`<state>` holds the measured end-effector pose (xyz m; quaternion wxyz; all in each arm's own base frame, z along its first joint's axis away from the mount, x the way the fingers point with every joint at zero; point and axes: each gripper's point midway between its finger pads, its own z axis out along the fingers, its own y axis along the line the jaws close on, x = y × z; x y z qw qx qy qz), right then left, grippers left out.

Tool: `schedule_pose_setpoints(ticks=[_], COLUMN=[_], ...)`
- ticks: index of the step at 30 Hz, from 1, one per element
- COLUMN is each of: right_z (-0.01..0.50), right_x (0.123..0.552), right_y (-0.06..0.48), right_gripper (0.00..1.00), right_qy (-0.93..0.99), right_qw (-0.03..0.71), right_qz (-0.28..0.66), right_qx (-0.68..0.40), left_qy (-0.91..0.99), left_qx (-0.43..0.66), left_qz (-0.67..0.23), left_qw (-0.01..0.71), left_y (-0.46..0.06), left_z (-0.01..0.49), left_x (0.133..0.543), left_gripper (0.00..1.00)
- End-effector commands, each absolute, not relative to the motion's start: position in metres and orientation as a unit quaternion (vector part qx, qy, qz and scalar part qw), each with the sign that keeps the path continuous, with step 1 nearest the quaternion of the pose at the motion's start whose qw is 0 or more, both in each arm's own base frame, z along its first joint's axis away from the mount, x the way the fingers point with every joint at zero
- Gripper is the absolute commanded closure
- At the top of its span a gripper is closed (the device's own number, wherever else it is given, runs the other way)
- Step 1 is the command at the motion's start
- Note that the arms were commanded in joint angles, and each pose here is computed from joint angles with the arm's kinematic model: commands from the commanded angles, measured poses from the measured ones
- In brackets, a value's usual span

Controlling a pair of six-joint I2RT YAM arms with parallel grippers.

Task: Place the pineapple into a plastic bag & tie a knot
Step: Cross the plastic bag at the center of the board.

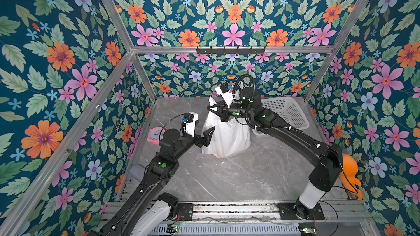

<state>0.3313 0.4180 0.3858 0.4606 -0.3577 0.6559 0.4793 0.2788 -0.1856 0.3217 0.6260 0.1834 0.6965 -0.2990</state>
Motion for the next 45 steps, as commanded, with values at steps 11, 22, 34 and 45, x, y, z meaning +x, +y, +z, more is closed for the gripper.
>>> schedule_pose_setpoints(ticks=[11,22,34,45], right_z=[0.399,0.4,0.415,0.396], right_x=[0.326,0.328,0.326,0.331], right_y=[0.416,0.415,0.409,0.407], right_gripper=[1.0,1.0,1.0,1.0], right_qy=[0.674,0.68,0.682,0.707], right_qw=[0.419,0.412,0.408,0.409], right_qz=[0.543,0.548,0.561,0.533], right_qx=[-0.275,-0.259,-0.231,-0.221], left_qy=[0.569,0.55,0.568,0.553], left_qx=[0.233,0.297,0.31,0.289], left_qz=[-0.411,-0.431,-0.384,-0.406], left_qw=[0.673,0.651,0.659,0.668], left_y=[-0.218,-0.245,-0.244,-0.249], left_z=[0.368,0.359,0.347,0.36], left_x=[0.291,0.302,0.313,0.328], left_gripper=[0.09,0.45,0.67,0.9])
